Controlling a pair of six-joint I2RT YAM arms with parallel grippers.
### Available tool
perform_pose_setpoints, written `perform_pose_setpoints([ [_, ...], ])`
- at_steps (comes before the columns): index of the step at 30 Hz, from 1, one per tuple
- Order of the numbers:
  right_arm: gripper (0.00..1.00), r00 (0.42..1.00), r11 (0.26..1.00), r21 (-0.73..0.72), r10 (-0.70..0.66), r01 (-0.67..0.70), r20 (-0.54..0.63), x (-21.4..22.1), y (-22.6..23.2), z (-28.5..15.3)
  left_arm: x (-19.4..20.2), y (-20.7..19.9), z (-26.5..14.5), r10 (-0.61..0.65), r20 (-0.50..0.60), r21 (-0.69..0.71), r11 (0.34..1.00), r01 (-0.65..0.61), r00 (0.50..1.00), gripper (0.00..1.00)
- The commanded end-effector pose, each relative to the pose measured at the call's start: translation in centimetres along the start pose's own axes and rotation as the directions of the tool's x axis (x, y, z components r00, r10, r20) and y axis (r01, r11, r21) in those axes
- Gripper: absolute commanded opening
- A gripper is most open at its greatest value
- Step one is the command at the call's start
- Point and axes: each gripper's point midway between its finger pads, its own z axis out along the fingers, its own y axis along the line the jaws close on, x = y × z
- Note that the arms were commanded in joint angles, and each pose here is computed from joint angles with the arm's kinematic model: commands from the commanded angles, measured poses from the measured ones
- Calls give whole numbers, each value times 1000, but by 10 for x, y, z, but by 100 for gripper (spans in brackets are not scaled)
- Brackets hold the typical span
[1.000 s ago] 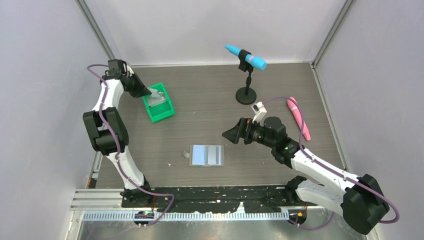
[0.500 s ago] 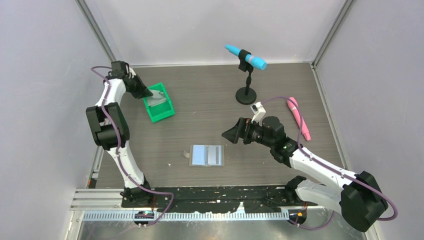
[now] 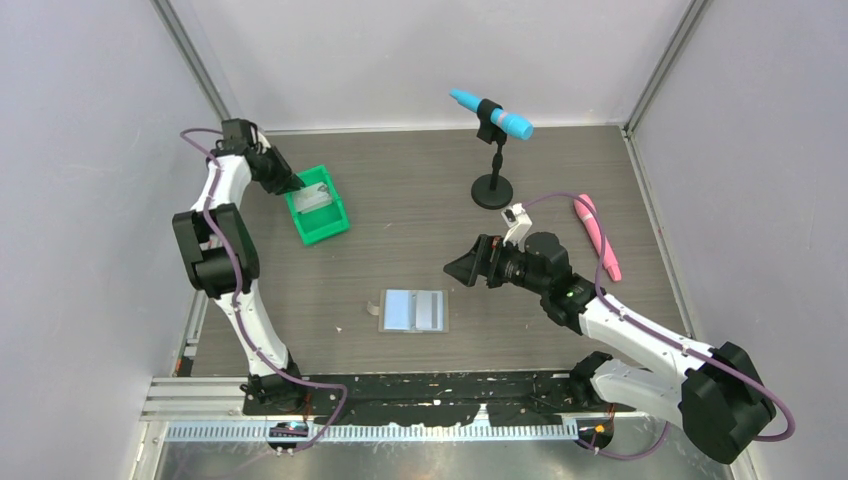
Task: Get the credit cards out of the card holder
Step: Place the credit card in the storage box, then remove the credit card from the card holder.
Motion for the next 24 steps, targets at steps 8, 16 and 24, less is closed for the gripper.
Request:
perform_pose_setpoints([
  [8, 95, 999, 998, 65, -1, -2, 52, -21, -3, -2, -22, -30, -50, 17, 83, 32, 999, -20, 996, 30],
  [16, 97, 999, 992, 122, -22, 17, 35, -17, -14, -8, 22, -58, -99, 22, 84, 80, 996, -29, 996, 35],
  [24, 100, 1000, 991, 135, -12, 12, -7, -2, -19, -16, 116, -78, -118, 146, -8, 144, 979, -143, 989, 37],
])
